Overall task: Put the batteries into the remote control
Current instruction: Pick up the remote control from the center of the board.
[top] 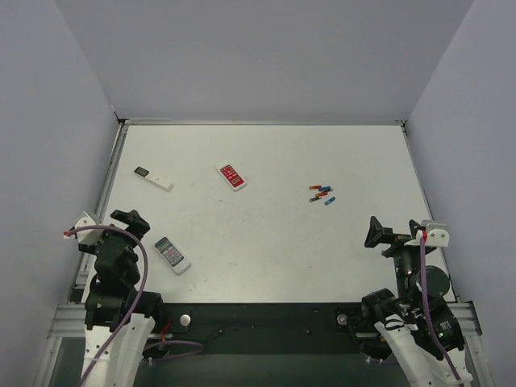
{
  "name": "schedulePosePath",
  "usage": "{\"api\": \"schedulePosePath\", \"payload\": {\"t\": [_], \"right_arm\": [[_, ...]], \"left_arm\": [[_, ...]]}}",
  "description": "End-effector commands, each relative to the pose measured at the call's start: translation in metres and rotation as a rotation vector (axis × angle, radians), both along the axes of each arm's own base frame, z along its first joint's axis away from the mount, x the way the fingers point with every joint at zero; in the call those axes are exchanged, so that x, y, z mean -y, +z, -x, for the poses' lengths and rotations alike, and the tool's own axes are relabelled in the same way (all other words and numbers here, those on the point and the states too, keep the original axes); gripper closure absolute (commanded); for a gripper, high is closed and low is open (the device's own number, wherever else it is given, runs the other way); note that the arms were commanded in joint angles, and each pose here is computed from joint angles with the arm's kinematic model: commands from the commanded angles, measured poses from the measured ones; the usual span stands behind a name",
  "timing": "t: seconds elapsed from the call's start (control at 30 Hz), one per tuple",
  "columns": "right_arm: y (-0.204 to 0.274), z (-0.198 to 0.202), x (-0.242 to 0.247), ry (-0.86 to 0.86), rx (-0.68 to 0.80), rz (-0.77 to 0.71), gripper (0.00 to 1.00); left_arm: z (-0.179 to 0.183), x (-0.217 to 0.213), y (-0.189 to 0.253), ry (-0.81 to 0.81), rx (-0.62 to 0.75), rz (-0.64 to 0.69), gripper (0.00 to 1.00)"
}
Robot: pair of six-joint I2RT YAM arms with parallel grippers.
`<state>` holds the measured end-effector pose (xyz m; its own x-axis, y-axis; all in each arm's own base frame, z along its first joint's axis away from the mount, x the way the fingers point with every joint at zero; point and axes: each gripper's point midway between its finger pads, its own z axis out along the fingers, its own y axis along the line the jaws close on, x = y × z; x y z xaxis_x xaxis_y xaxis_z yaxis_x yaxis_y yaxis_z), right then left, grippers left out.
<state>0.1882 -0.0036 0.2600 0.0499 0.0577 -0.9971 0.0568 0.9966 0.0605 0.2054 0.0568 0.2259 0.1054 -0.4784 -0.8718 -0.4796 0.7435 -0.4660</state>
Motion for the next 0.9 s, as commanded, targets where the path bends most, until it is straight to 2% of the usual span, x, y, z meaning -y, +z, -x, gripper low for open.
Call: {"api": "schedulePosePath", "payload": {"t": [0.0,0.07,0.17,0.23,0.37,0.53,0.87], "right_arm": [[0.022,0.013,0.014,-0.055,0.132,-0.084,0.0],[0.023,0.013,0.012,-0.041,0.131,-0.088,0.0],[0.024,0.013,0.005,-0.003,0.14,-0.086,0.0],[0.024,0.014,0.005,0.0,0.146,-0.083,0.0],[0.025,0.016,0.006,-0.001,0.16,-0.094,0.0],[0.027,0.018,0.003,0.023,0.172,-0.095,0.0],[0.027,0.019,0.001,0.035,0.18,-0.093,0.0]], "left_arm": [[-0.012,0.019,-0.007,-0.081,-0.044,0.08,0.11],[-0.014,0.024,-0.017,-0.091,-0.105,0.11,0.06],[-0.02,0.036,-0.04,-0.124,-0.261,0.154,0.04],[-0.019,0.043,-0.066,-0.137,-0.428,0.175,0.03],[-0.019,0.054,-0.102,-0.167,-0.676,0.2,0.03],[-0.024,0.067,-0.129,-0.201,-0.765,0.235,0.03],[-0.022,0.062,-0.184,-0.126,-0.922,0.209,0.03]]}}
